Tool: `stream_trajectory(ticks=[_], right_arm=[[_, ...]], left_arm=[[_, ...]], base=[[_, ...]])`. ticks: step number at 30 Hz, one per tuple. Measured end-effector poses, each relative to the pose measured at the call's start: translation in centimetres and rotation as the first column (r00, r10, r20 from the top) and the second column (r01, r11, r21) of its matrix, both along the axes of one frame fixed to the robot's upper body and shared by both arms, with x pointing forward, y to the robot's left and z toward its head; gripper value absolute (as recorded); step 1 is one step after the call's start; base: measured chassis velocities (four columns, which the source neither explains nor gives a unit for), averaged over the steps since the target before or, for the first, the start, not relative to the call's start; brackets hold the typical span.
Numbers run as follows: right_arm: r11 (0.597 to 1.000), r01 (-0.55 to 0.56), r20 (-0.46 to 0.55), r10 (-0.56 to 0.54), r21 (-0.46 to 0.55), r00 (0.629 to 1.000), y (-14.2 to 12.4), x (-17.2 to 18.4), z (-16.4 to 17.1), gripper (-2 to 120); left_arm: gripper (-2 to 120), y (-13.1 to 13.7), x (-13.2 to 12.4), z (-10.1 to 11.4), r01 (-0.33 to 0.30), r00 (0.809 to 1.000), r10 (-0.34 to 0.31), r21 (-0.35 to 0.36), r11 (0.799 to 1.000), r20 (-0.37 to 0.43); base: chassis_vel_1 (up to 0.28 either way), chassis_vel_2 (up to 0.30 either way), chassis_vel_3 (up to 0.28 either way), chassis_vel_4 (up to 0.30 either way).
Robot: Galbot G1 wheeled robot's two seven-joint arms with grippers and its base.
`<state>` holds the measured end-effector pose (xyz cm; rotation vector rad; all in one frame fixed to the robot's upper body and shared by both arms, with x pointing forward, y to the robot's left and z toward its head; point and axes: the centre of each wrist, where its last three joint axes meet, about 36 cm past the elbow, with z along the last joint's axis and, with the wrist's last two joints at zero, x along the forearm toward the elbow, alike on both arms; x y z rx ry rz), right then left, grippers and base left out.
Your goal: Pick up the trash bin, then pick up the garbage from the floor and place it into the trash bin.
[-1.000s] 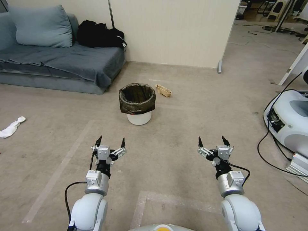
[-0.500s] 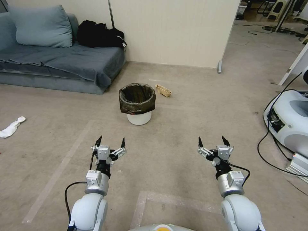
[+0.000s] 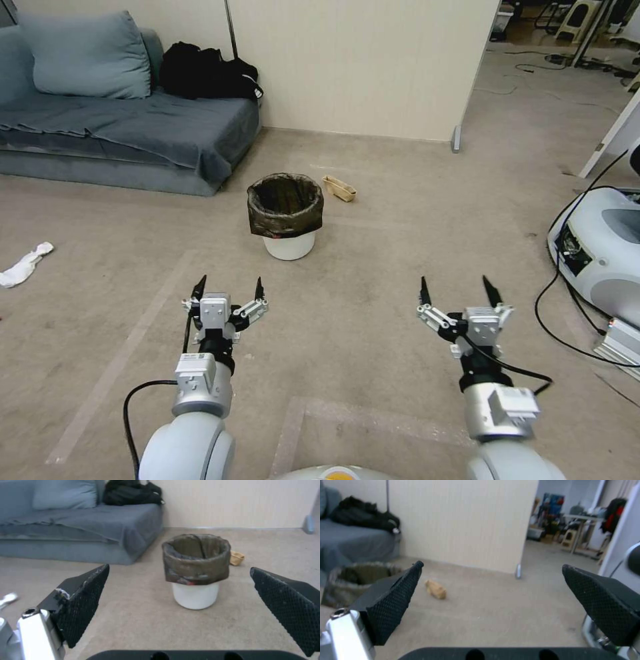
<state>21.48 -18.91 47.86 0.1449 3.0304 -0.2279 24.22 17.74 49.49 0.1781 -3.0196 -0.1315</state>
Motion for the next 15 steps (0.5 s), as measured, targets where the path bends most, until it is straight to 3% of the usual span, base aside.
stream_trajectory(ticks=[3, 15], right_arm=[[1.0, 0.011, 0.012, -0.011, -0.006, 1.0, 0.1, -0.5, 0.8, 100], [0.999, -0.018, 0.061, 0.016, 0.029, 0.998, 0.6, -0.3, -0.7, 100]], left_arm=[[100, -1.2, -0.8, 1.0, -0.007, 0.999, 0.007, -0.002, 1.0, -0.033], [100, -1.5, -0.6, 0.1, -0.009, 1.0, 0.009, 0.036, 0.999, -0.002]], base=[[0.0, 0.0, 0.0, 0.0], [0.0, 0.0, 0.0, 0.0]])
